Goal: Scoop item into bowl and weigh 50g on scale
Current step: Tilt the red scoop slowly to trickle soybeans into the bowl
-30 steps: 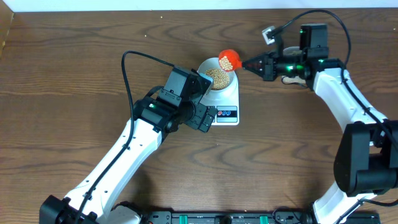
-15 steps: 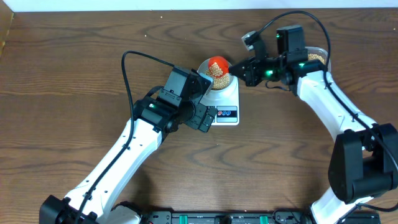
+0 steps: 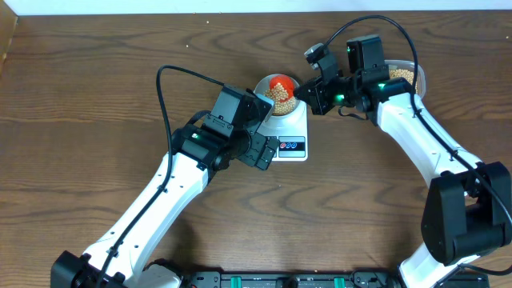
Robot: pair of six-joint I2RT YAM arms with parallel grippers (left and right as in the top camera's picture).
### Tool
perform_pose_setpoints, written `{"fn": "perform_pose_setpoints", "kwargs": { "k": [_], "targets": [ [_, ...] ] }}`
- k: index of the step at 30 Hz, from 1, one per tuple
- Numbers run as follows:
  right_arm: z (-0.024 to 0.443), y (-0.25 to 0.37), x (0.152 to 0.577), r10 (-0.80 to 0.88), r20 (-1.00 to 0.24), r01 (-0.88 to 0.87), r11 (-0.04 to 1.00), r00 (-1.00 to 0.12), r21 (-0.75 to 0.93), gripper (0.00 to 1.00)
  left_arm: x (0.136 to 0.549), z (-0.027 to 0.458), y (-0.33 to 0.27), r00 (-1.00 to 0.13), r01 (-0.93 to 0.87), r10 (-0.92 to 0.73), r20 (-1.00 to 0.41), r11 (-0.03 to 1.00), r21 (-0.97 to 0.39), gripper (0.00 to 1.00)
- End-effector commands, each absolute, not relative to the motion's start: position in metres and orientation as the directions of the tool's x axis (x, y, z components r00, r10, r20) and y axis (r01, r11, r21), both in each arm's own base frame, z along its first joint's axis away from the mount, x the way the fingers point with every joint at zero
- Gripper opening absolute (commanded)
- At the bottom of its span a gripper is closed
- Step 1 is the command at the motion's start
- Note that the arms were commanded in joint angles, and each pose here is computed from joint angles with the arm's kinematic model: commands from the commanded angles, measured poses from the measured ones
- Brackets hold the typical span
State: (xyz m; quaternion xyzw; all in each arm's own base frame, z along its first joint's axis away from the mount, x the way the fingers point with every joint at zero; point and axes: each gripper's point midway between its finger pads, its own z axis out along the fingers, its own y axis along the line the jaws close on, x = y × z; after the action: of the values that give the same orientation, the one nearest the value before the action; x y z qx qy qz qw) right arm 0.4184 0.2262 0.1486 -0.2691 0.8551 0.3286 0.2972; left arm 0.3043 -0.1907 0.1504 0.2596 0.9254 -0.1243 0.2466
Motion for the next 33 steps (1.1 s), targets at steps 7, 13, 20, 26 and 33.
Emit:
{"fn": "perform_pose_setpoints", "kwargs": {
  "k": [7, 13, 20, 26, 33],
  "targets": [
    [0.172, 0.236, 0.413, -0.361, -0.745, -0.713, 0.667, -0.561, 0.214, 0.01, 0.305, 0.154, -0.19, -0.737, 0.547, 0.418, -0.531, 0.831, -0.105, 0.98],
    [0.173, 0.237, 0.411, -0.385, -0.744, -0.716, 0.676, -0.545, 0.174, 0.01, 0.304, 0.154, -0.19, -0.737, 0.547, 0.418, -0.53, 0.831, -0.105, 0.98],
    [0.172, 0.237, 0.411, -0.385, -0.743, -0.715, 0.676, -0.548, 0.176, 0.01, 0.305, 0.154, -0.19, -0.737, 0.547, 0.418, -0.531, 0.831, -0.105, 0.98],
    [0.176, 0.242, 0.405, -0.35, -0.741, -0.717, 0.652, -0.573, 0.246, 0.01, 0.305, 0.154, -0.19, -0.737, 0.547, 0.418, -0.531, 0.831, -0.105, 0.98],
    [0.179, 0.236, 0.407, -0.315, -0.738, -0.702, 0.65, -0.597, 0.291, 0.01, 0.305, 0.154, -0.19, -0.737, 0.547, 0.418, -0.531, 0.831, -0.105, 0.98]
  ]
}}
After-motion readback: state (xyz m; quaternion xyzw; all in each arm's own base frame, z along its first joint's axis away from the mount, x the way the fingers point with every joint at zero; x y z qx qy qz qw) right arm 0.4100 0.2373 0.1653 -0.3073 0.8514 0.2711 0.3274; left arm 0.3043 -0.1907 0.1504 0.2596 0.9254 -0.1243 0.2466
